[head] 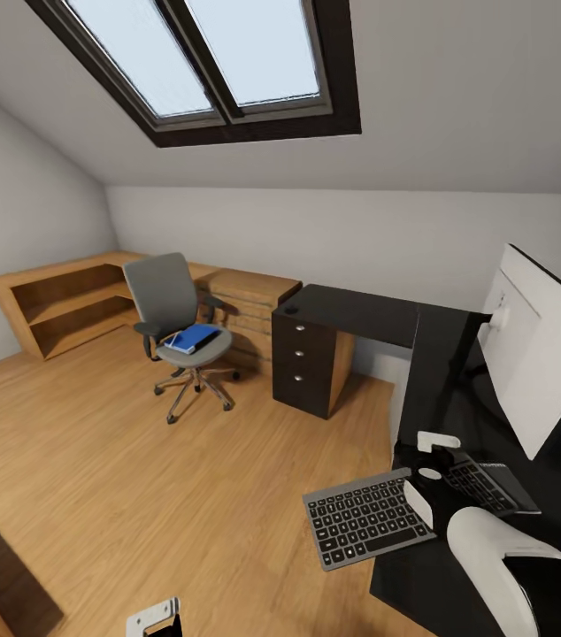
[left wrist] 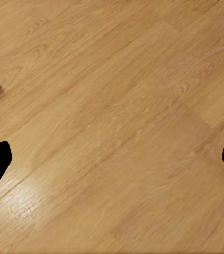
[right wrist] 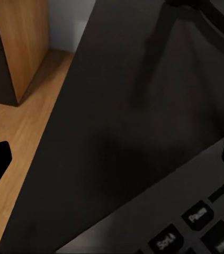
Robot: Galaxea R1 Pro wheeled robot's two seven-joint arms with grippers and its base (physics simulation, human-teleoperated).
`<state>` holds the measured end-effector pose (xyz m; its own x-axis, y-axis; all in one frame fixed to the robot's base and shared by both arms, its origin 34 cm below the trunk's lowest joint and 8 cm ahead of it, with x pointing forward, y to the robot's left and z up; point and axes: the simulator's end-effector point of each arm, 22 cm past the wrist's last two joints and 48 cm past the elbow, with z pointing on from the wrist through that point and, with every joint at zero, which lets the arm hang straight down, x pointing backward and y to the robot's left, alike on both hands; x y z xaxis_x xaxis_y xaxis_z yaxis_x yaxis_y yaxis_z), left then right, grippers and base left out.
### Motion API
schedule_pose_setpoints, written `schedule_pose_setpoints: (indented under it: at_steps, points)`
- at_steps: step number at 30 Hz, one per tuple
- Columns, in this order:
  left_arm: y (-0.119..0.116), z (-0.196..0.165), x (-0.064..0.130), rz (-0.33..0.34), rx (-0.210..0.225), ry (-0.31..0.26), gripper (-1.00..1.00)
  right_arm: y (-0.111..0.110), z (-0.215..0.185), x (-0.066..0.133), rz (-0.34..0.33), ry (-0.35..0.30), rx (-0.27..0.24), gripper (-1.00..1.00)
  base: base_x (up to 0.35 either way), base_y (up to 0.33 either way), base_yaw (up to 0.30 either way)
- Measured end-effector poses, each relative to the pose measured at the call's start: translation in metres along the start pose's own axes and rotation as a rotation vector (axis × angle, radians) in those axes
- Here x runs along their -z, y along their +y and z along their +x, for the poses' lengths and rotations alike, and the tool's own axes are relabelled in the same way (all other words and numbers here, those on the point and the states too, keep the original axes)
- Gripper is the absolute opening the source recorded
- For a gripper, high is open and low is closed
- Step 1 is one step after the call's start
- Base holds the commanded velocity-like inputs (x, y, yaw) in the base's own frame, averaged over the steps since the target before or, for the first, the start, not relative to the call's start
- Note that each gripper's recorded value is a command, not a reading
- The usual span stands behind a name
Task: In the bedroom, organize the workspace by keeping the computer under the desk, ensuring the monitor is on the desk, placing the keyboard on the desk next to the monitor, placing the mouse on the desk next to the keyboard, moving the folder from the swivel chair onto the desk next to the mouse, stacking the notebook on top of the folder with the pen on top of the notebook, and positioning the swivel chair next to the desk.
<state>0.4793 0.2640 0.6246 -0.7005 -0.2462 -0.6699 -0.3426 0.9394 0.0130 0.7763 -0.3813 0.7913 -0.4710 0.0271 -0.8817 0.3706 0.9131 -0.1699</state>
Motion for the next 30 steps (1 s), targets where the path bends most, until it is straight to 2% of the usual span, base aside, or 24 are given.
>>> schedule_pose_setpoints:
  at_steps: [10, 22, 30]
  points:
    - [0.000, 0.000, 0.000, 0.000, 0.000, 0.000, 1.00, -0.006, 0.013, 0.000, 0.026, 0.064, 0.023, 1.00, 0.000, 0.000, 0.000]
    - [0.000, 0.000, 0.000, 0.001, 0.000, 0.000, 1.00, -0.011, 0.016, 0.000, 0.044, 0.081, 0.031, 1.00, 0.000, 0.000, 0.000]
    - [-0.005, -0.016, 0.001, 0.012, 0.012, -0.031, 1.00, -0.012, 0.025, 0.001, 0.051, 0.123, 0.047, 1.00, 0.000, 0.000, 0.000]
